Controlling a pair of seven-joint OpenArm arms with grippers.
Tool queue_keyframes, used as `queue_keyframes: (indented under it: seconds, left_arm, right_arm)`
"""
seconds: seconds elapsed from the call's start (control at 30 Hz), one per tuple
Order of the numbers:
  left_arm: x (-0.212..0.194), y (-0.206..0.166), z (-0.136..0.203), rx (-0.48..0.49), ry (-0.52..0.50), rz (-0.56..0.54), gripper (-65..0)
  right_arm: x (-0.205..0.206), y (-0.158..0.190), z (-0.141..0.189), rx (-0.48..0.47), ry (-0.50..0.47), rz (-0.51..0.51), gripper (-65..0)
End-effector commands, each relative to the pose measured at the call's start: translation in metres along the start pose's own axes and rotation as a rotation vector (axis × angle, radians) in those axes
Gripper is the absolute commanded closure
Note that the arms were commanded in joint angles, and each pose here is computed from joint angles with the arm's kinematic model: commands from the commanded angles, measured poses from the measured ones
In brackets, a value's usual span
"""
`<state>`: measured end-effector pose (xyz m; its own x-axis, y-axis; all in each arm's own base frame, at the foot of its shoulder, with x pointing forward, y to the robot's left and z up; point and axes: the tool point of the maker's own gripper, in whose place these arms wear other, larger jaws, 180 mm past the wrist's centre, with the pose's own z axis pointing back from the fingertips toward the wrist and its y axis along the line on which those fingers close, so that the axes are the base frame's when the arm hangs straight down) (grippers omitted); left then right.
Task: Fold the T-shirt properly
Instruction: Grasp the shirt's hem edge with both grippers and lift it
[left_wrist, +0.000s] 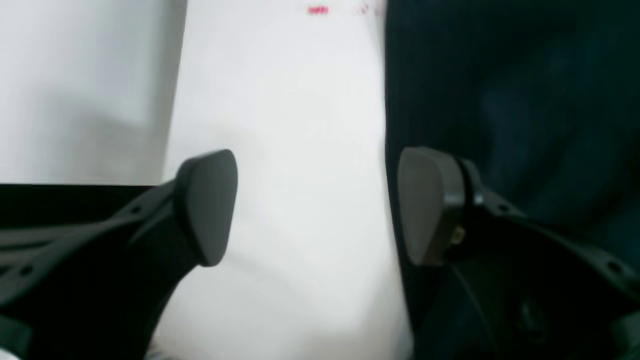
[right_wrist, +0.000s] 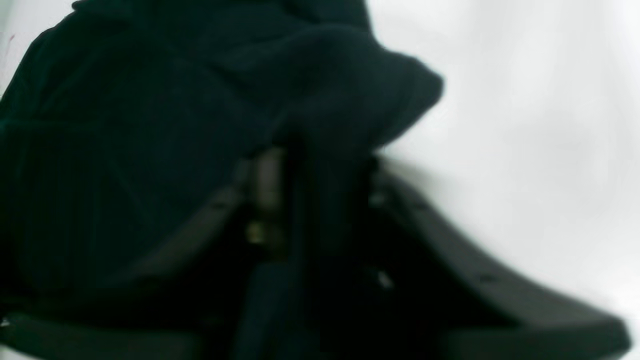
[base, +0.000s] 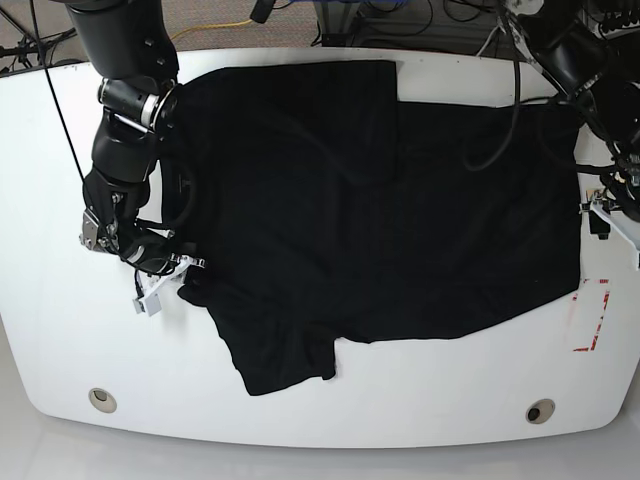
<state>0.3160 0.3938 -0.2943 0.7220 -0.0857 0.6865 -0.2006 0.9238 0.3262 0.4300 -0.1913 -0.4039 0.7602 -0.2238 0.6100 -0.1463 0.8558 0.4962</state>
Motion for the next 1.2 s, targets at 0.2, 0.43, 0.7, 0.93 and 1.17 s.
queue_keyframes:
  seconds: [0.2, 0.43, 0.7, 0.93, 1.17]
  left_arm:
    - [0.026, -0.005, -0.045, -0.067, -0.075, 0.085, -47.4]
    - [0.027, -0.007, -0.075, -0.118, -0.084, 0.17, -47.4]
    - [0.035, -0.017, -0.102, -0.184, -0.114, 0.263, -47.4]
    - [0.039, -0.027, -0.115, -0.23, -0.119, 0.326, -47.4]
    - [0.038, -0.046, -0.127, -0.276, -0.132, 0.388, -47.4]
  right_arm:
    - [0.029, 0.0, 0.008, 0.002, -0.065, 0.03, -9.5]
    - [0.028, -0.001, 0.009, -0.002, -0.063, 0.029, -9.5]
    - [0.028, -0.003, 0.01, -0.005, -0.064, 0.03, -9.5]
    - [0.028, -0.003, 0.01, -0.005, -0.064, 0.03, -9.5]
    - [0.029, -0.002, 0.01, -0.004, -0.064, 0.031, -9.4]
